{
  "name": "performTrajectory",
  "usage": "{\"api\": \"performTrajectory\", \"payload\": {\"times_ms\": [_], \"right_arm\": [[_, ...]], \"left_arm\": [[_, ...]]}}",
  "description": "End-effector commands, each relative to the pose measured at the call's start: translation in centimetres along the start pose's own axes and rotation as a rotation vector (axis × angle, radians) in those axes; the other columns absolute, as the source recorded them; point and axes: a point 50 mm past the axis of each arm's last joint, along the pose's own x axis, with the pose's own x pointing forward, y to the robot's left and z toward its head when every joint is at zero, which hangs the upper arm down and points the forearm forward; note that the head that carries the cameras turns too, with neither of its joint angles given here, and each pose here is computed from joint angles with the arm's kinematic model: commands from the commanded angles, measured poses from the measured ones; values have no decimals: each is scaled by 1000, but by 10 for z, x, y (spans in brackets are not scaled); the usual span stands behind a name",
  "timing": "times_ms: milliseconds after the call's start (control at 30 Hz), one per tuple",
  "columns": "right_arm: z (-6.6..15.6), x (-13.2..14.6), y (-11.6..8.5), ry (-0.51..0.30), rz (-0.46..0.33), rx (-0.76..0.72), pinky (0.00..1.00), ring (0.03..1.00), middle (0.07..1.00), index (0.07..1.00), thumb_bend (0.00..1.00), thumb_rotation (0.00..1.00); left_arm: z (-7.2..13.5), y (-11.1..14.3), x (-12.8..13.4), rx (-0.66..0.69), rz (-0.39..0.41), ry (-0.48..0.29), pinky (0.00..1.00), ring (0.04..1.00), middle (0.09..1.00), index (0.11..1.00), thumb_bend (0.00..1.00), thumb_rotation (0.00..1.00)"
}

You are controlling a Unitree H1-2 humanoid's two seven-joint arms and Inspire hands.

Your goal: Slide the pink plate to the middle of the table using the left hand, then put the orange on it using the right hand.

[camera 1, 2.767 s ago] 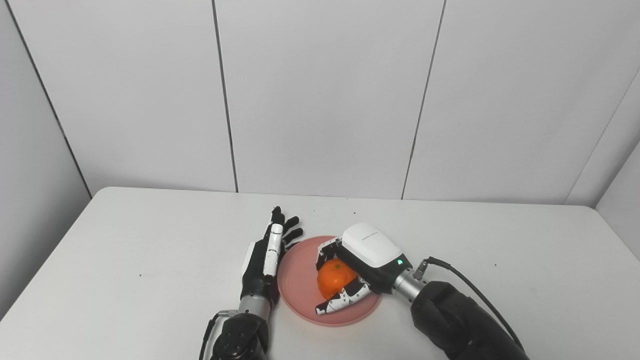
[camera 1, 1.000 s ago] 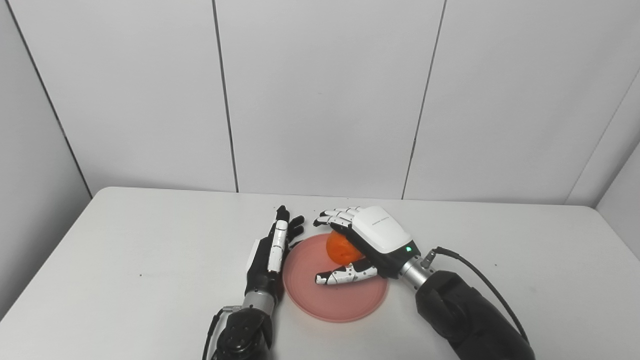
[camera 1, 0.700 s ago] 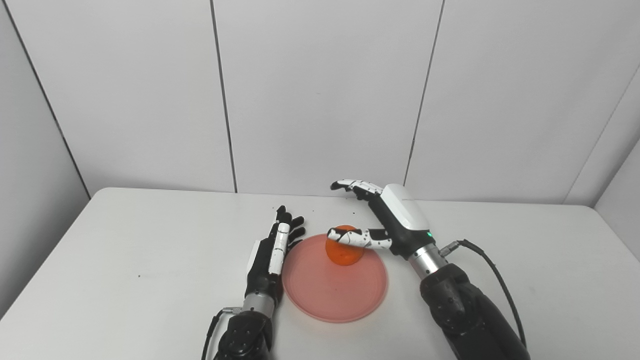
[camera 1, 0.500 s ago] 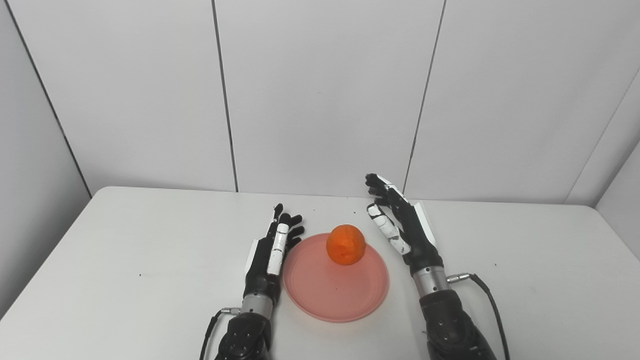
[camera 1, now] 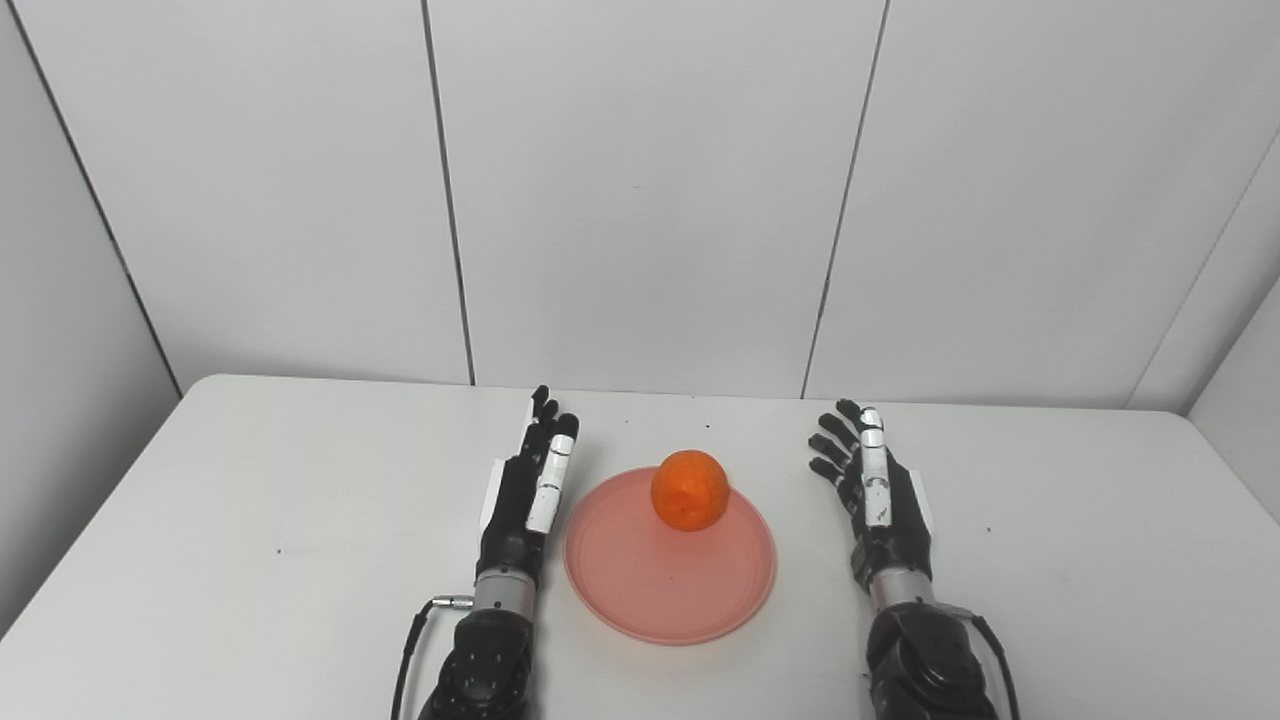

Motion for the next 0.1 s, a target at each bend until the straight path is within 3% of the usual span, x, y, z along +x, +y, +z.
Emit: {"api": "performTrajectory", "payload": {"times_ms": [0, 67], "right_arm": [[10, 6, 10, 0, 16, 13, 857, 843, 859, 902, 766, 1000], [10, 4, 10, 12, 17, 9, 858, 843, 859, 903, 772, 1000]], "left_arm": [[-8, 4, -5, 40, 16, -9, 979, 989, 1000, 997, 754, 1000], [-7, 3, -4, 50, 22, -12, 967, 985, 1000, 998, 739, 1000]]}}
